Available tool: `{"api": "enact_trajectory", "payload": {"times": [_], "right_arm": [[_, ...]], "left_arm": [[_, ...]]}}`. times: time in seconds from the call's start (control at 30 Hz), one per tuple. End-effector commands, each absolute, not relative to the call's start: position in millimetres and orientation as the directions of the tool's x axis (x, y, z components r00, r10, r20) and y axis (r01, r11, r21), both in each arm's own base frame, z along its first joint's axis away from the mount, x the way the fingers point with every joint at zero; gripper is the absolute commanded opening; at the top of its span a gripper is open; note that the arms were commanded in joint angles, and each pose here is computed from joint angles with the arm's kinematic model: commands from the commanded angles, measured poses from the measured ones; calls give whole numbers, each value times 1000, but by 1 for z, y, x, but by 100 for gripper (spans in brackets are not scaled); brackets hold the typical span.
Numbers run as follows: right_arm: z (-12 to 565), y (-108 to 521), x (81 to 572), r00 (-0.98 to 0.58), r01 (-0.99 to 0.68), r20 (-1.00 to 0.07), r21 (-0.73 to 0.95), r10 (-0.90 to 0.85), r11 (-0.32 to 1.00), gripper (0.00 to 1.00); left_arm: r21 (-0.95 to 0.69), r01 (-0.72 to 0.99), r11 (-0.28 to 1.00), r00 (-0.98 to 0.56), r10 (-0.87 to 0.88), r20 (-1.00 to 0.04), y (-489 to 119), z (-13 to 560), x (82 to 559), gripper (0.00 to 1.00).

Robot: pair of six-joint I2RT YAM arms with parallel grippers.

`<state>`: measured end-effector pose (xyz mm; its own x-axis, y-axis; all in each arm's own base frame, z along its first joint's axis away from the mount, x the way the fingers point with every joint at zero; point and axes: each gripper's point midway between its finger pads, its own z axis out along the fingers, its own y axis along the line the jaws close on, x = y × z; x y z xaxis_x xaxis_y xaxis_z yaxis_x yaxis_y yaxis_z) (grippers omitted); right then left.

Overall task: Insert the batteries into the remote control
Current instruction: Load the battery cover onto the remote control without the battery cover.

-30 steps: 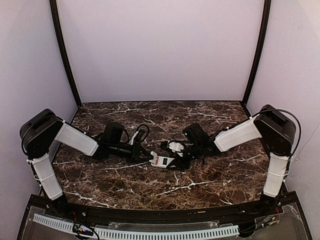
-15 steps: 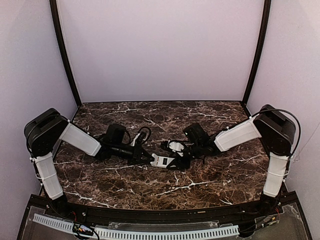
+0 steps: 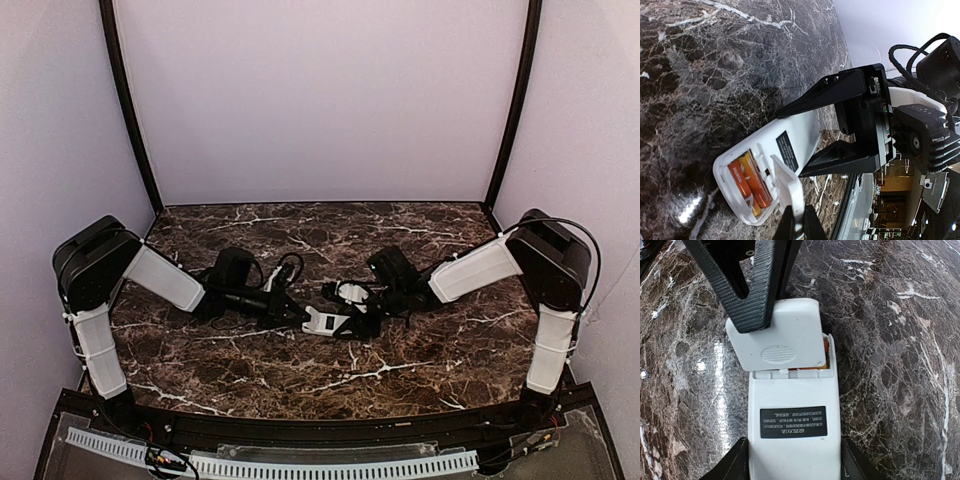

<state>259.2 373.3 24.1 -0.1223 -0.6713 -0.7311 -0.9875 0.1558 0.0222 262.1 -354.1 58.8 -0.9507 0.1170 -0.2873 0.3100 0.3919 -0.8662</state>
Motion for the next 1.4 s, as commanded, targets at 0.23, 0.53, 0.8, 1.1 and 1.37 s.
{"api": "enact_trajectory", "payload": {"times": [0.23,0.53,0.8,1.1,1.37], "right_arm": [[4,366,260,-145,-986,-697,39,-702,164,34],[4,367,258,-138,-987,-699,39,-702,155,33],[3,365,258,-141,-987,-695,40,-705,158,32],[3,366,258,-141,-987,-694,41,-706,157,32],[2,365,258,-143,-987,-693,43,-706,158,32]], "left_arm": [[-867,318,383,-948,115,-296,-359,60,269,1],[-872,294,391,-956,108,-273,-359,56,271,0],[-879,270,393,-963,96,-253,-355,57,271,0],[-872,263,414,-965,89,-248,-351,57,275,1],[-864,233,446,-972,79,-221,-350,50,277,0]]}}
